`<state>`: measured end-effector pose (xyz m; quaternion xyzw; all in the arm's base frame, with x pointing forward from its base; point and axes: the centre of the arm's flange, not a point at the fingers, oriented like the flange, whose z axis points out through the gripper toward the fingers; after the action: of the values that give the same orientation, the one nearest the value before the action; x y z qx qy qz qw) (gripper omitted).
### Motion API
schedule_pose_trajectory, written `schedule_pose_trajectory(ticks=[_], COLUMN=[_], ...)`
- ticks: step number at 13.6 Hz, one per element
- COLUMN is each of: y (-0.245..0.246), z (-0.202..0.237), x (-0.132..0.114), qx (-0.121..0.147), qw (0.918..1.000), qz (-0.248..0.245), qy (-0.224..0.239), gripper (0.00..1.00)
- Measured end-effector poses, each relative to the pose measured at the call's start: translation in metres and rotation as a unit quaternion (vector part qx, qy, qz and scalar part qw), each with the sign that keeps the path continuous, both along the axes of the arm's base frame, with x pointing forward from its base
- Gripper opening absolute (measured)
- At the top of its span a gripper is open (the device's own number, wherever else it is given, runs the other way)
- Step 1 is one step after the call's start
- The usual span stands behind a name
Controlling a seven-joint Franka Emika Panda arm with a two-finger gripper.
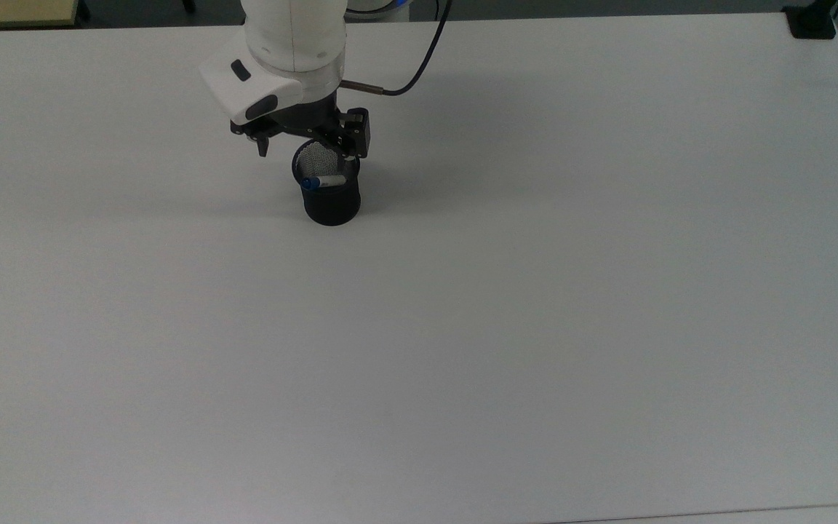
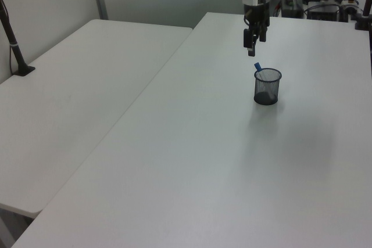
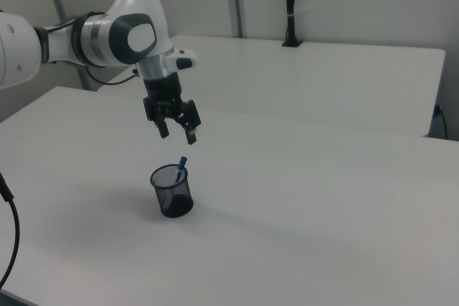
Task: Remove the marker
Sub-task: 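Lower the gripper into the cup around the blue marker, then close the gripper on the blue marker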
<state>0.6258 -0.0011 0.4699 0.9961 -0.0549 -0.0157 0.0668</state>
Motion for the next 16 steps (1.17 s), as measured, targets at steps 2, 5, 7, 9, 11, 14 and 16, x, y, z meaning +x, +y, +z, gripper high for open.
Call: schedule_pose_trajectory(ticks=[2, 5, 7, 9, 11, 14, 16], y=[-0.010, -0.013, -0.012, -0.009, -0.008, -0.006, -0.006], z=[-0.020, -0.042, -0.045, -0.048, -0.054, -0.059, -0.060], x=[0.004, 0.009, 0.008, 0.007, 0.004, 0.002, 0.002], qx=[0.000, 0.001, 0.001, 0.001, 0.001, 0.001, 0.001], qw=[0.9999, 0.9999, 0.9999, 0.9999, 0.9997, 0.9996, 0.9996], qz=[-0.008, -0.008, -0.007, -0.005, -0.004, -0.003, -0.003], qy=[0.007, 0.010, 0.013, 0.016, 0.022, 0.028, 0.029], gripper=[0.95, 0.77, 0.65, 0.55, 0.47, 0.34, 0.29])
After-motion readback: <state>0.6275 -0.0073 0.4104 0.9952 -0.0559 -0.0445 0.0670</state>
